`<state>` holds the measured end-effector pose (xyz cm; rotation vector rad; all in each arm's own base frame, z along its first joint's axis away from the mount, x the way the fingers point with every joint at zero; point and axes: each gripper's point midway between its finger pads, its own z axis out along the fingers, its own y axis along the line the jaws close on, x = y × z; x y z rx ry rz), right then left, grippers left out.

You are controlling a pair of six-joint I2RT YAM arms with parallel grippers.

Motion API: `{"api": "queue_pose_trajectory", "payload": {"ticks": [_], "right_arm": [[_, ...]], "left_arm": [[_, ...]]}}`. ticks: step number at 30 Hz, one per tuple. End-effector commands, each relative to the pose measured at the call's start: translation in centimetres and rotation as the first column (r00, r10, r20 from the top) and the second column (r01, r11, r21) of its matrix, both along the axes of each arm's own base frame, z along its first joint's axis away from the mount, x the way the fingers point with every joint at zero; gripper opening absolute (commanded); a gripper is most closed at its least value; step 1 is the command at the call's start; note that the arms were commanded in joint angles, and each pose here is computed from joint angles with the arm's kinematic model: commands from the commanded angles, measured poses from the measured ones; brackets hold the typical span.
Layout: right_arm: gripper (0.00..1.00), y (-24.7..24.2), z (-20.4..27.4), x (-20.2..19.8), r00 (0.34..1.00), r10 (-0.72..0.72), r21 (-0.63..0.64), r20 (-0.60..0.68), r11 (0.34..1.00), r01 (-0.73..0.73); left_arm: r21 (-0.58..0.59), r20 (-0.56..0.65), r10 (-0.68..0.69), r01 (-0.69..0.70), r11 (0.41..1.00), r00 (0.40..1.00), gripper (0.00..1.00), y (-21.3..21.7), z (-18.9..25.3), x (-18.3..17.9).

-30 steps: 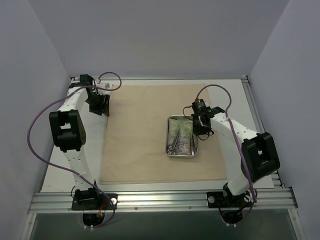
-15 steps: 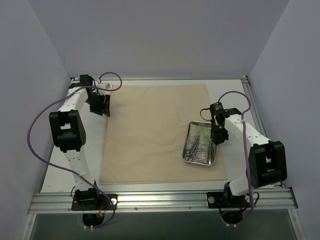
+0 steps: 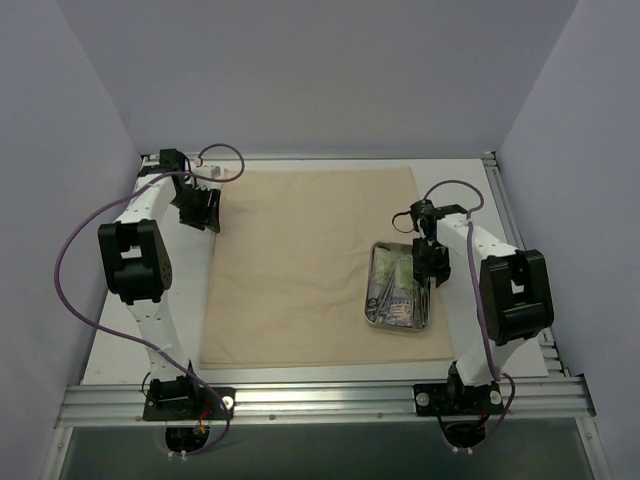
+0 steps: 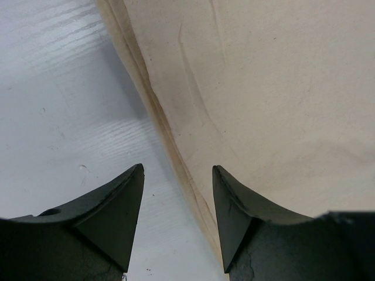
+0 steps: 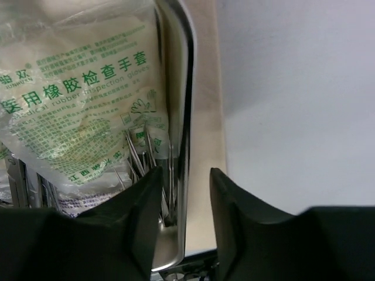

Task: Open and lay out the surgical kit
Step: Move the container from the surgical kit.

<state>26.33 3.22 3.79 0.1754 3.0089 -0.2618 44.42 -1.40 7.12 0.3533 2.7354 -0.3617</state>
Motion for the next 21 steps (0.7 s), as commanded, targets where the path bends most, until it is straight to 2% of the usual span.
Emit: {"api": "queue_pose_trajectory", "payload": {"ticks": [1,4,5,7,10,12,15,18,21], "right_arm": [[0.36,-1.5,3.9,1.5,0.998,-0.022,-0.114,0.066,0.993,0.03],[0.43,-0.3,7.7,2.8,0.98,-0.022,-0.157,0.195,0.986,0.053],[0.45,0.9,9.7,4.0,0.958,-0.045,-0.135,0.282,0.987,0.087],[0.49,4.5,11.2,4.6,0.927,-0.002,-0.127,0.374,0.99,0.053],[0.58,10.8,10.8,5.2,0.884,0.018,-0.021,0.467,1.0,-0.009],[0.59,12.3,8.6,4.5,0.893,0.009,-0.008,0.449,1.0,-0.006],[0.56,13.9,5.8,3.4,0.909,0.039,-0.029,0.415,0.999,-0.029],[0.48,14.5,4.3,2.8,0.919,0.066,-0.059,0.388,0.997,-0.047],[0.35,15.7,3.1,2.2,0.927,0.089,-0.036,0.364,0.996,-0.082]], "left_arm": [[-0.011,0.053,-0.018,0.019,1.0,0.998,0.59,0.0,1.3,0.9],[-0.009,0.055,-0.018,0.018,1.0,0.998,0.59,0.0,1.3,0.8],[-0.01,0.056,-0.017,0.017,1.0,0.998,0.59,0.0,1.3,0.8],[-0.007,0.049,-0.011,0.011,1.0,0.999,0.59,0.1,1.2,0.8],[-0.008,0.044,-0.005,0.005,1.0,0.999,0.59,0.1,1.2,0.7],[-0.008,0.046,-0.007,0.007,1.0,0.999,0.59,0.0,1.4,0.6],[-0.002,0.049,-0.011,0.011,1.0,0.999,0.59,0.1,1.6,0.3],[0.006,0.052,-0.014,0.014,1.0,0.999,0.59,0.2,1.9,0.1],[0.004,0.05,-0.018,0.018,1.0,0.999,0.59,0.1,1.8,0.0]]}}
